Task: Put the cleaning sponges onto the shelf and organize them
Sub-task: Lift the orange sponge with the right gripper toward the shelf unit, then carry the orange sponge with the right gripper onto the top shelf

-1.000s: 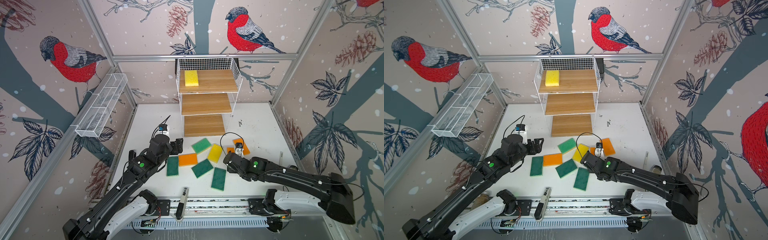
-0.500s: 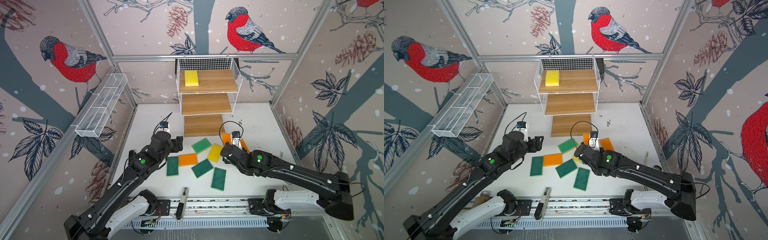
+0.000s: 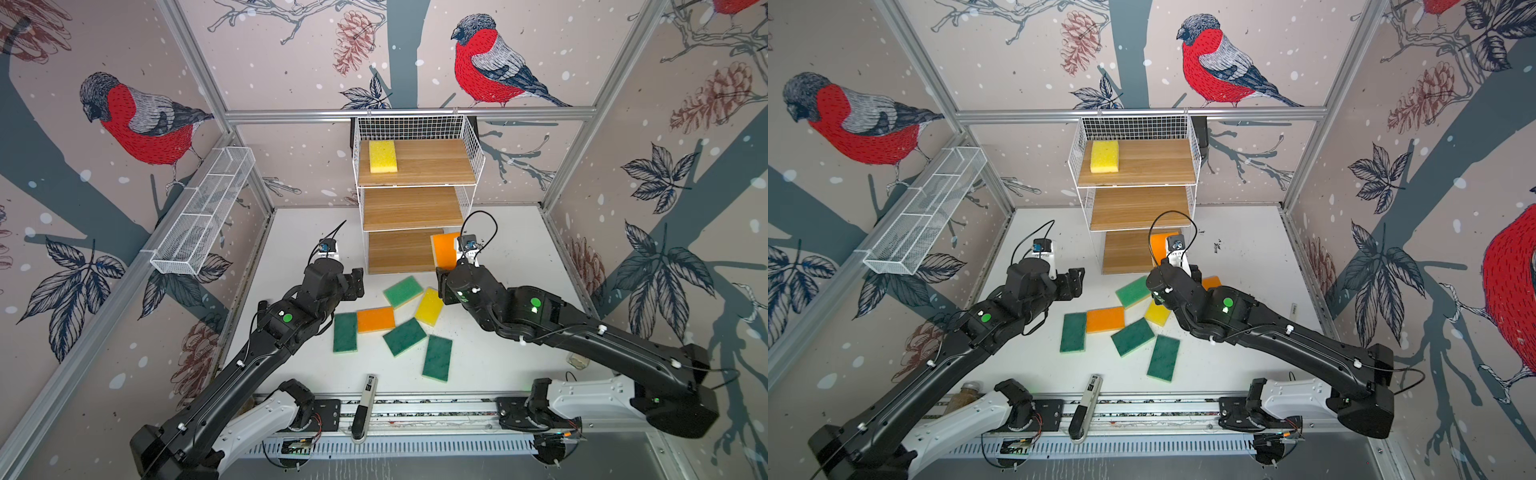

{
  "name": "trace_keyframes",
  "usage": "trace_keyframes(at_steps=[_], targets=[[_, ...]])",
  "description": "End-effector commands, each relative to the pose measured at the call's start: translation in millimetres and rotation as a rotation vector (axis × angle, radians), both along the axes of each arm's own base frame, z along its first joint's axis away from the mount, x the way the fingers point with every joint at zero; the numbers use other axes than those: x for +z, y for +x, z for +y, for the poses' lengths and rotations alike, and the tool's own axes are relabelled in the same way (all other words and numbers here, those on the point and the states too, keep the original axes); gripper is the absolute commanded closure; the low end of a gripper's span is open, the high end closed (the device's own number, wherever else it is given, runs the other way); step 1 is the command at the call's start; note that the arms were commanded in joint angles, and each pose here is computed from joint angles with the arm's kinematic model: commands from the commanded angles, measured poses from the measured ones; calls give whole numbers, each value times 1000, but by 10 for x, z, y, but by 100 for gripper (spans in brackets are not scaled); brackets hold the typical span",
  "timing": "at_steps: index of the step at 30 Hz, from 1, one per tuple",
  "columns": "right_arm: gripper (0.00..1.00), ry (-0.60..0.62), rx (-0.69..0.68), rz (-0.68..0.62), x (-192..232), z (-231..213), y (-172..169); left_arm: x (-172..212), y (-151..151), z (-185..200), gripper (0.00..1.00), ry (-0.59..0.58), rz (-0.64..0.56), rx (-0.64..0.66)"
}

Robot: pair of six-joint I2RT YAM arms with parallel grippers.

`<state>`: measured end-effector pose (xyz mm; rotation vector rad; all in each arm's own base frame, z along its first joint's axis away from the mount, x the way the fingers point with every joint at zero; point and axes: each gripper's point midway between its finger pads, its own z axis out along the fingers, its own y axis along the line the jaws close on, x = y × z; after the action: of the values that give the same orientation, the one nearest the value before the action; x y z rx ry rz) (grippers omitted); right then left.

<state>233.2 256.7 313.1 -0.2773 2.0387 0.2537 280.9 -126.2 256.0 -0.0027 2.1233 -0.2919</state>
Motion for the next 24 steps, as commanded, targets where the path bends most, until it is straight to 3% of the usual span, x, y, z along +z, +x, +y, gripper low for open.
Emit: trace_keyframes(at_steps=[1,24], targets=[[36,-13,24,-102,321,80,90,73,36,66,19,34,-24,21],[35,39,57,-297,1390,455,825,324,261,156,19,69,-103,50]])
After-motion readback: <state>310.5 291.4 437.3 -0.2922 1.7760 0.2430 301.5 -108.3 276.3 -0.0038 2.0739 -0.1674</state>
